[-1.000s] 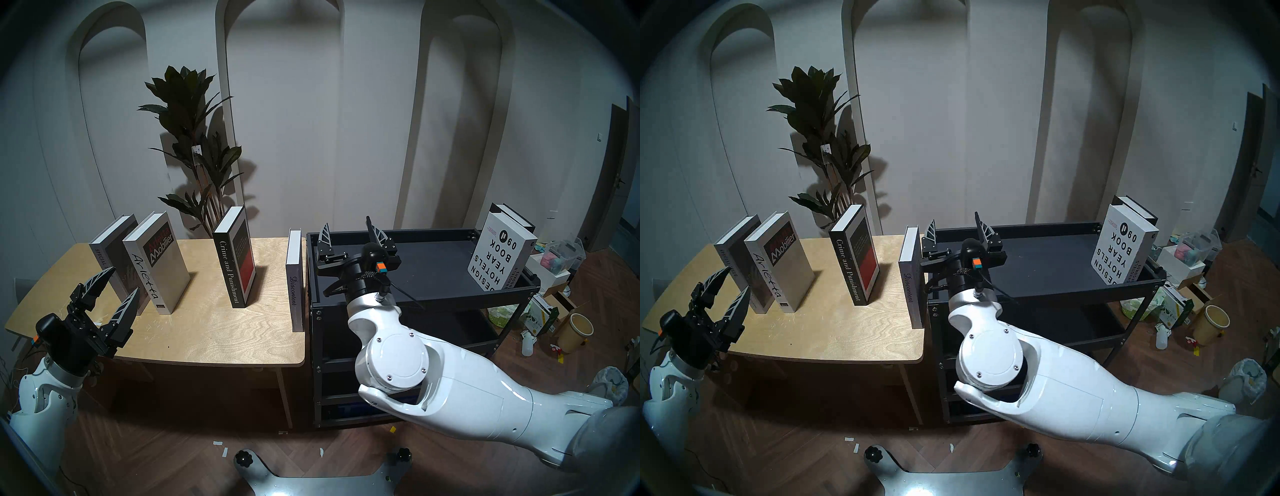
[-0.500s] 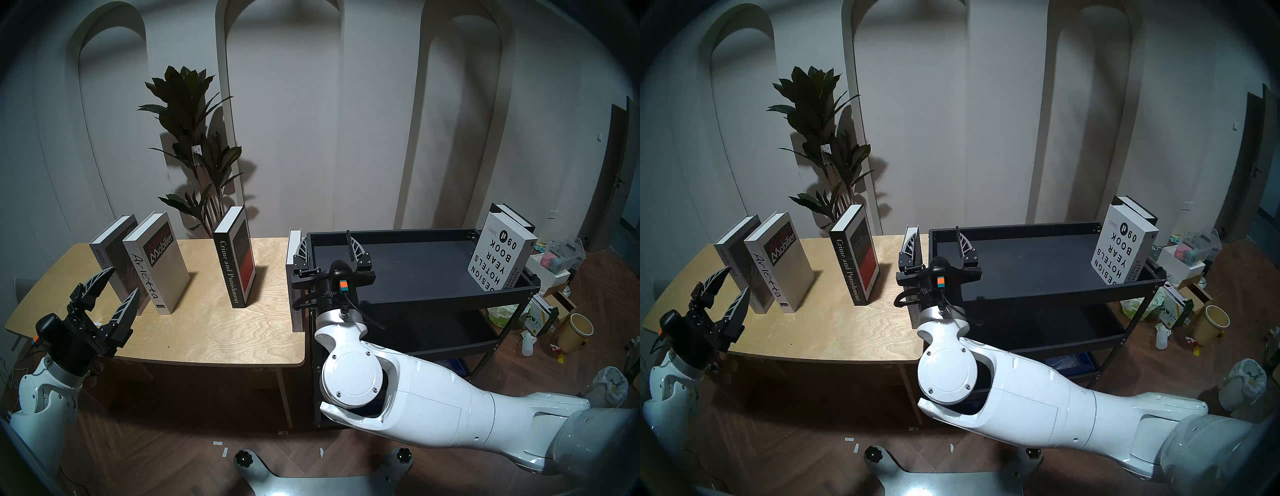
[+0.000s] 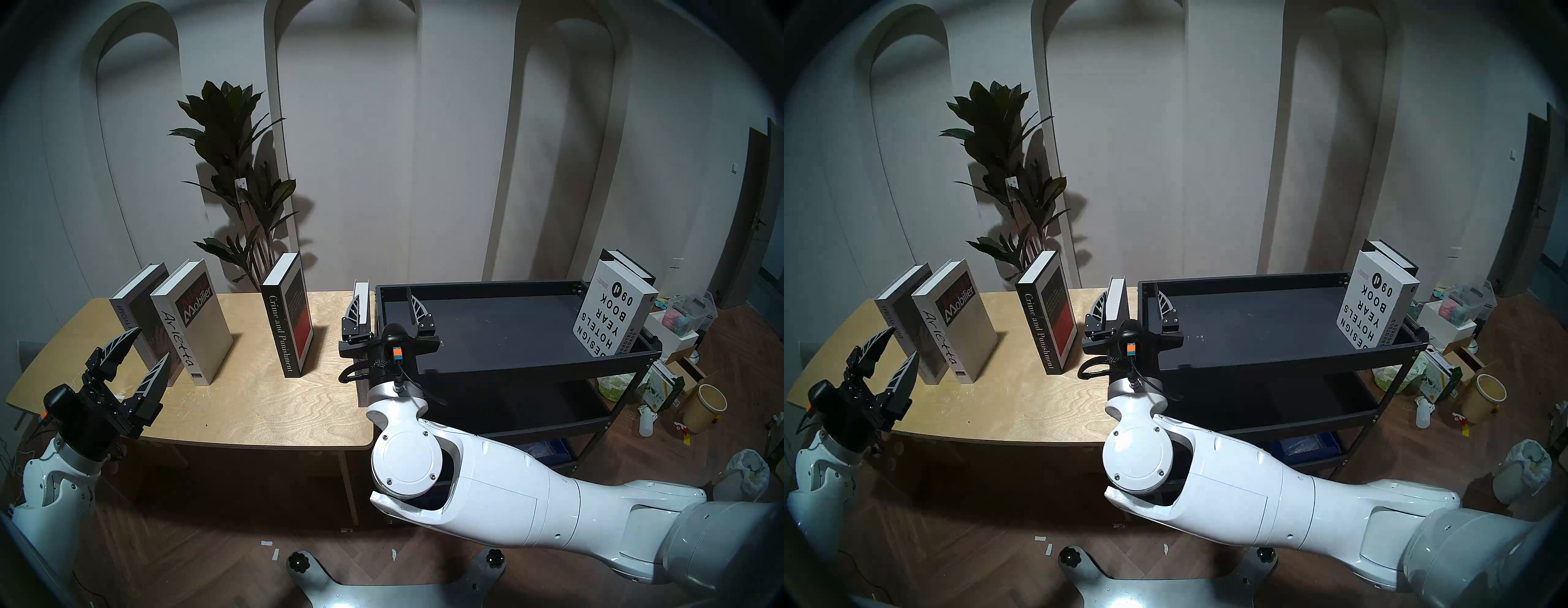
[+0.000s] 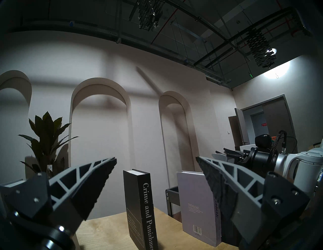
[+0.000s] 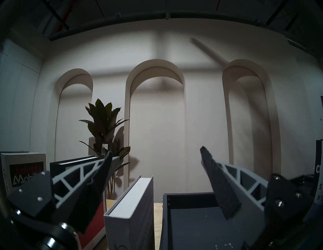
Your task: Move the books from the display table onto the shelf, standing them upright with spines facing out and tallest at one end
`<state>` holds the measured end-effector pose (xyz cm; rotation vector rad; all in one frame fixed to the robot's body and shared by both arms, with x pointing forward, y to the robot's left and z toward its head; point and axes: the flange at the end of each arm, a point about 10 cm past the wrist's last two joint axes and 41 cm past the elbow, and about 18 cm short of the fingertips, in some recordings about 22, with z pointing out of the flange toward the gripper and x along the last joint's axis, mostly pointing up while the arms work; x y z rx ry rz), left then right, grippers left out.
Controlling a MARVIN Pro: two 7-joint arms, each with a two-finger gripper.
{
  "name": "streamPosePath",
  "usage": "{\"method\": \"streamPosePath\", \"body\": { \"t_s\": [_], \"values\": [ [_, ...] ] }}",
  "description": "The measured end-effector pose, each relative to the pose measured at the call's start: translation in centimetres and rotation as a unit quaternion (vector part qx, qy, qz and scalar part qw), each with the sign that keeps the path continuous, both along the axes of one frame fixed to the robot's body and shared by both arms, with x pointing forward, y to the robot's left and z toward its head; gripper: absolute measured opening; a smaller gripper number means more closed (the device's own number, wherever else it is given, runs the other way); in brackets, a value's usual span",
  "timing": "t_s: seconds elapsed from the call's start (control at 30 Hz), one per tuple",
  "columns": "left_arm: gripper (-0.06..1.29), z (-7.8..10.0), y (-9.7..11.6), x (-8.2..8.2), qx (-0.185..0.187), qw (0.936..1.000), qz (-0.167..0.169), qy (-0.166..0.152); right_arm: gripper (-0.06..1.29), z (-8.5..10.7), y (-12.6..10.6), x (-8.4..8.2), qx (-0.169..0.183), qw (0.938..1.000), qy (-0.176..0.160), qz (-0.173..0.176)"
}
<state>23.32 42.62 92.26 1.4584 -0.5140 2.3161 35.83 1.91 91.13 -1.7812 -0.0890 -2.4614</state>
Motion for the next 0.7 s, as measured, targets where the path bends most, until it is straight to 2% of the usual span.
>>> {"method": "streamPosePath", "body": {
  "t_s": [0.7],
  "values": [
    [1.26,0.0,0.0,0.0,0.000,1.0000,0.000,0.001,1.22,-1.6,1.8,1.8,-0.012,0.9997,0.017,0.013]
  ]
}}
